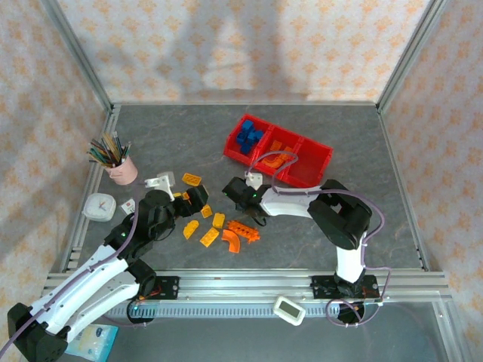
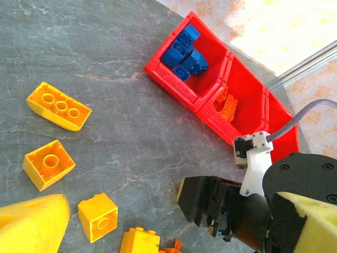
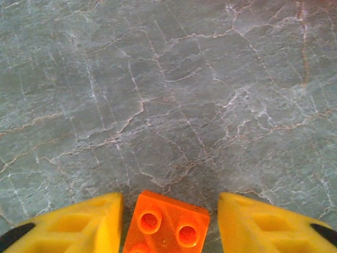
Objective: Sort the legos into containers by color
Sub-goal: Pick up the lego from the center of the table.
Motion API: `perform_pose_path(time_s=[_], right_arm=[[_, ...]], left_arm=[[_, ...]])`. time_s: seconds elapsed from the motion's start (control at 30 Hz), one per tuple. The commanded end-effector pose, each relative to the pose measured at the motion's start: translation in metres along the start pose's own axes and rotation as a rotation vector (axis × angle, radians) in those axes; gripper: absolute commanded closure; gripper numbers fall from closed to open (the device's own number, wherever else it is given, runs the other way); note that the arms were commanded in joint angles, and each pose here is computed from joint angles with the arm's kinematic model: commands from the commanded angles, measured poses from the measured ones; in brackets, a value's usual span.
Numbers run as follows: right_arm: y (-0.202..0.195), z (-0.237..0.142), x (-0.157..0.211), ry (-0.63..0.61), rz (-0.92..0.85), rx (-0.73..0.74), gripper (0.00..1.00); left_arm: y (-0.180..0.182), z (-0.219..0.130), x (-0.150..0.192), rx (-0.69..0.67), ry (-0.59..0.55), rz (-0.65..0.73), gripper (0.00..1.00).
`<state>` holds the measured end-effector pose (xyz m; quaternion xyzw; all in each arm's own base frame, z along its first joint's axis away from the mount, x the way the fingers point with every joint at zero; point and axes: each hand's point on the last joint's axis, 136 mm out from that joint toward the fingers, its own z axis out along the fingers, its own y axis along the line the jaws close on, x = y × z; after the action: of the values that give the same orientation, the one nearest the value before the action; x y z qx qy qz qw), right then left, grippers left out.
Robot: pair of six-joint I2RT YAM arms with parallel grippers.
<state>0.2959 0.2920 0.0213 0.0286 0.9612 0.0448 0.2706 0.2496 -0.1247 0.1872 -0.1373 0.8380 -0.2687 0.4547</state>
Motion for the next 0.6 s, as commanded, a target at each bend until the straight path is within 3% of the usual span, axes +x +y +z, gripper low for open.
perform_pose_path(time_s=[0.0,0.27,0.57], right_arm=[[-0.001,0.009,0.012,0.019,0.0,-0.005,0.54],[-0.003,0.005,0.009,0.006,0.0,0.0,0.63],[-0.001,-0.011,-0.018,-0.049,0.018,-0.027,0.71]], left_arm=[[0.006,0.0,0.0,-0.021,-0.008,-0.011,0.01],[0.004,-0.001,-0.003,-0.017,-0.015,-0.012,0.01],[-0.006,0.003,-0.008,0.003,-0.012,-0.003,0.01]])
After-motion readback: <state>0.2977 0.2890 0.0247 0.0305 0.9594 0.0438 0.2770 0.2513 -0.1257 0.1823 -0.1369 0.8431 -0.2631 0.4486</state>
